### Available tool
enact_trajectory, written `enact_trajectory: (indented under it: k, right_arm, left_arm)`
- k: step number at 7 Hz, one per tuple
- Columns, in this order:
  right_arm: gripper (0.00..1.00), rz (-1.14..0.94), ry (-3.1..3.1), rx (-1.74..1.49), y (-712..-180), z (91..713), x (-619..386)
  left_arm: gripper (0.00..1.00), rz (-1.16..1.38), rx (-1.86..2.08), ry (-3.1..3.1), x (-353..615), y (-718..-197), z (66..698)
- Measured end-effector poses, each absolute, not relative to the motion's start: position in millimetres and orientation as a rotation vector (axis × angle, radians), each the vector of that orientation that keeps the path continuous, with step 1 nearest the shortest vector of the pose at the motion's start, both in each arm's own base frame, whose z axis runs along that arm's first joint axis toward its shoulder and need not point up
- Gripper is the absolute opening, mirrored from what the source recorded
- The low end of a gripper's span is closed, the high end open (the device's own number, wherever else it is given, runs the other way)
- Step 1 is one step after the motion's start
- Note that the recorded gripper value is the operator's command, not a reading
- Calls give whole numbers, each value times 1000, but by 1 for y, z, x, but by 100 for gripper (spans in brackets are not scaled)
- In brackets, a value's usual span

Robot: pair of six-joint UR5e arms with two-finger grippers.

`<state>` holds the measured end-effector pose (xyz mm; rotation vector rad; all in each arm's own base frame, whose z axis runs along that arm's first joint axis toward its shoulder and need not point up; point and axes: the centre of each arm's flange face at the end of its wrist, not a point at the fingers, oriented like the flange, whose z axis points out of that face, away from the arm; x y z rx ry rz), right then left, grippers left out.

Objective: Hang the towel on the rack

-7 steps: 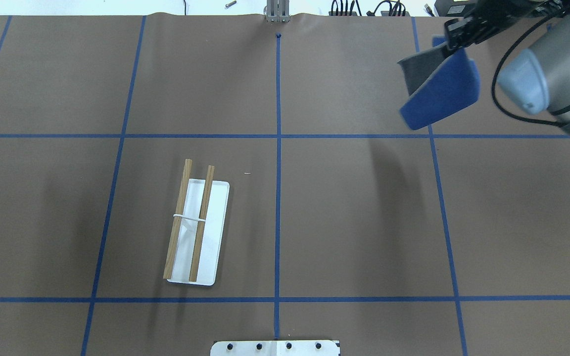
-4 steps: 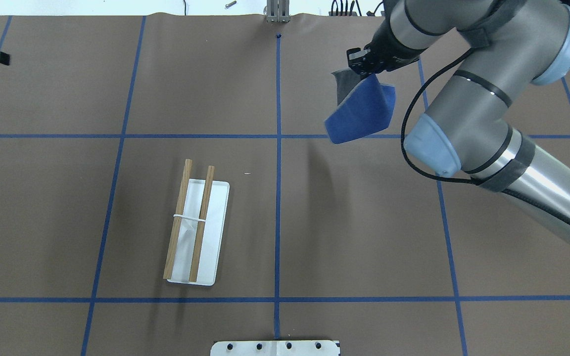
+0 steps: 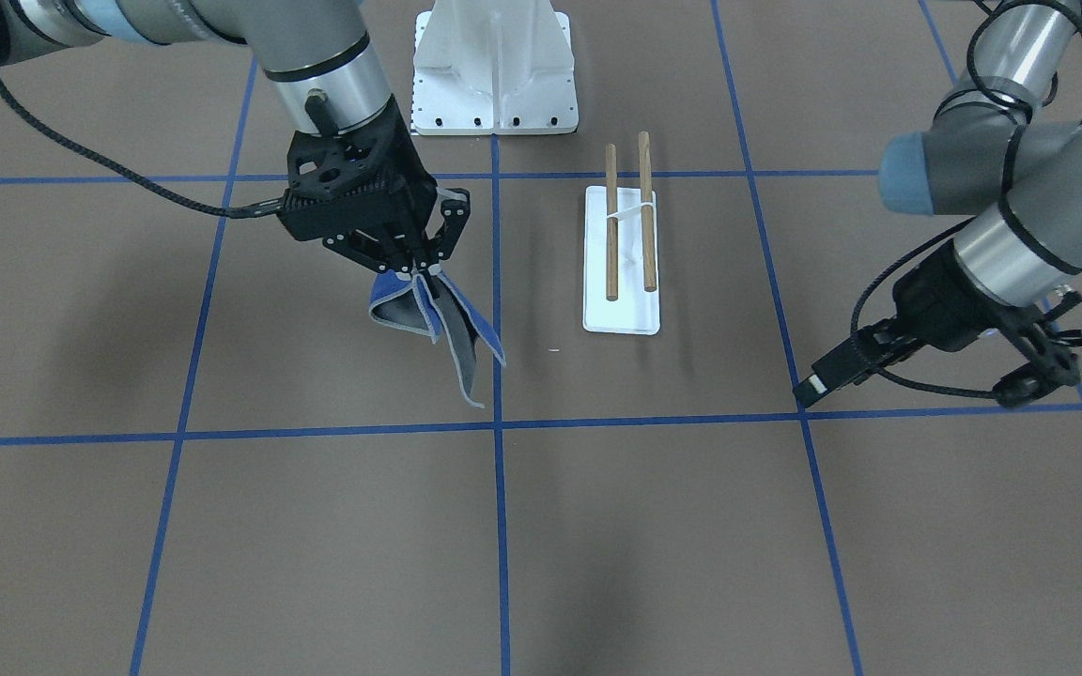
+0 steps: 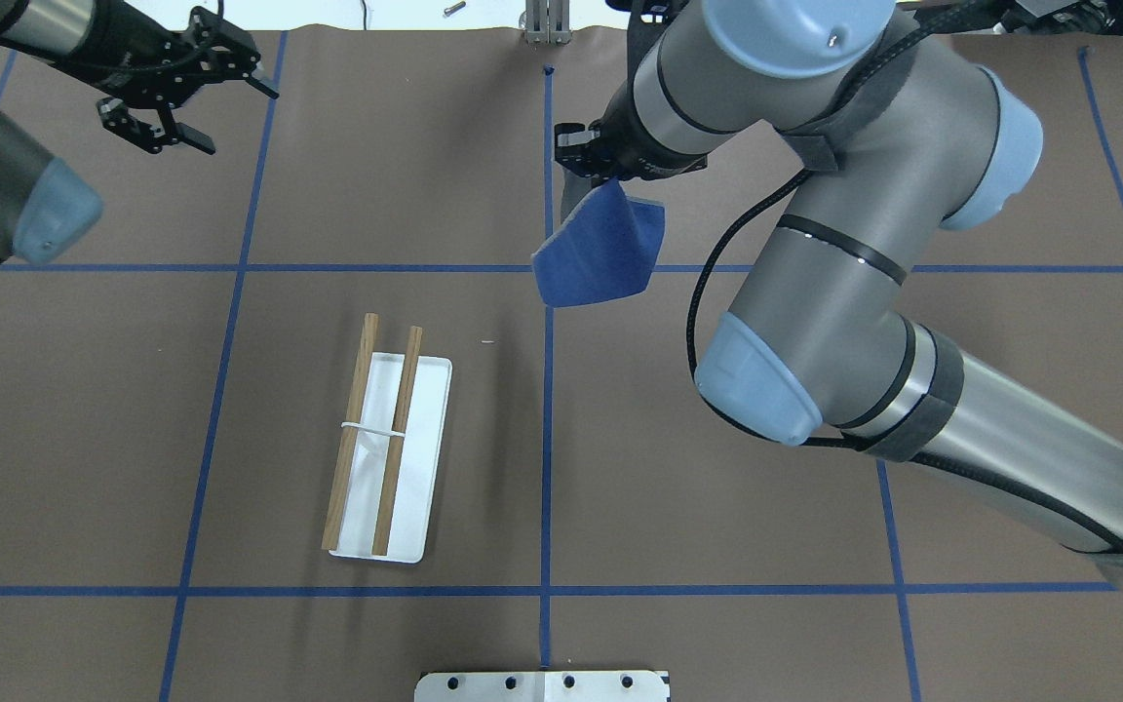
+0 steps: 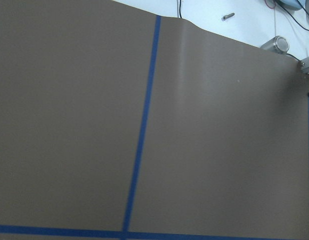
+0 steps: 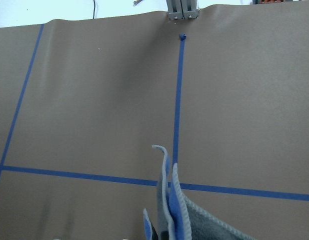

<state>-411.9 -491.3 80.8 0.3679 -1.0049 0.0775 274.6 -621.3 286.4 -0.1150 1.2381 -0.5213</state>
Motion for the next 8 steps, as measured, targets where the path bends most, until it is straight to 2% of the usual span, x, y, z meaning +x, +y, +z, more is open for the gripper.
enact_trajectory:
  k: [3, 6, 7, 8]
  right_arm:
    - [0, 45, -1033, 411, -461, 50, -441]
    - [0, -2, -1036, 437, -443, 42, -456]
    - [0, -47, -1028, 461, -439, 41, -458]
    - [0, -102, -1015, 490, -437, 41, -460]
  left_arm:
    - [98, -680, -321, 1274, 348, -598, 220]
    - [94, -683, -352, 1286, 393, -576, 192]
    - [81, -664, -359, 1288, 404, -568, 189]
    - [63, -645, -361, 1293, 412, -561, 188]
